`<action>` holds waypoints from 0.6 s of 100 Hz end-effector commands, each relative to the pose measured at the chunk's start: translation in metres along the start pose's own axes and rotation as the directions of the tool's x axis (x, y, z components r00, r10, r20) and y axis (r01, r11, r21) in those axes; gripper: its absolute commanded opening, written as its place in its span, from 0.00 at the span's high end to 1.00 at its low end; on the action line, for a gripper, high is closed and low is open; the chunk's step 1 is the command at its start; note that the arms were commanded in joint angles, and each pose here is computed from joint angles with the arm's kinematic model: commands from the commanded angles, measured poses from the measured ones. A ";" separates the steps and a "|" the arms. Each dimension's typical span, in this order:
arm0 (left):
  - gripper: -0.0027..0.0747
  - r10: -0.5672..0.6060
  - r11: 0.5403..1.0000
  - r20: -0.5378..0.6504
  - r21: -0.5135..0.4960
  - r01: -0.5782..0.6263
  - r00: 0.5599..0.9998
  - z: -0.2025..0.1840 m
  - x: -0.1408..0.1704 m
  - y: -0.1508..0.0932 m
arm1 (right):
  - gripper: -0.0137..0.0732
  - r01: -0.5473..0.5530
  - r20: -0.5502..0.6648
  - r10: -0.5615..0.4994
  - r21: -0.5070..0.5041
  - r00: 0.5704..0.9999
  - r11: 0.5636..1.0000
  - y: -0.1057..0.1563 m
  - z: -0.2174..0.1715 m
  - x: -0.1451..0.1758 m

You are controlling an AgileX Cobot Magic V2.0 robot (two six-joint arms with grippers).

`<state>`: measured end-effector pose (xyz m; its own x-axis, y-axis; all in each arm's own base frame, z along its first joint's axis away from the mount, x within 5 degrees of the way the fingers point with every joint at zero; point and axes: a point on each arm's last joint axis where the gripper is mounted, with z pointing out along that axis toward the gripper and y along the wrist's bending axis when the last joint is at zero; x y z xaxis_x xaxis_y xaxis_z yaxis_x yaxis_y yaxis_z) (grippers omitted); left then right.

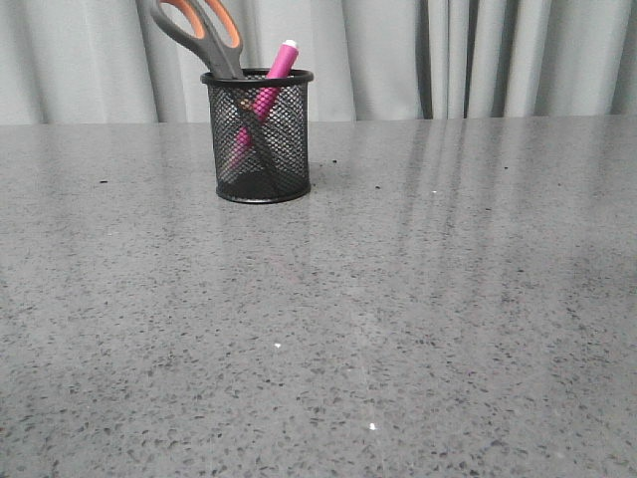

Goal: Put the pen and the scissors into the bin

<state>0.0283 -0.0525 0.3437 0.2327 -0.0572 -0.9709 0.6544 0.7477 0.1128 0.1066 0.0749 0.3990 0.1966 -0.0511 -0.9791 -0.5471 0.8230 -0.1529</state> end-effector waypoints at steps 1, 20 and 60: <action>0.99 -0.050 0.999 0.034 -0.013 0.050 0.998 0.001 -0.008 0.002 | 0.92 0.009 -0.035 -0.007 0.056 0.999 0.998 -0.006 -0.035 0.003; 0.99 -0.050 0.999 0.034 -0.013 0.051 0.998 0.001 -0.007 0.002 | 0.92 0.040 -0.080 -0.029 0.146 0.996 0.989 -0.012 -0.091 0.029; 0.99 -0.050 0.999 0.034 -0.013 0.051 0.998 0.001 -0.007 0.002 | 0.92 0.017 -0.057 -0.007 0.184 0.998 0.983 -0.014 -0.117 0.035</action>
<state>0.0294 -0.0525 0.3411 0.2222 -0.0584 -0.9732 0.6546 0.7487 0.1046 0.0266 -0.0058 0.3398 0.0815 -0.0986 -0.9918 -0.3834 0.9154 -0.1225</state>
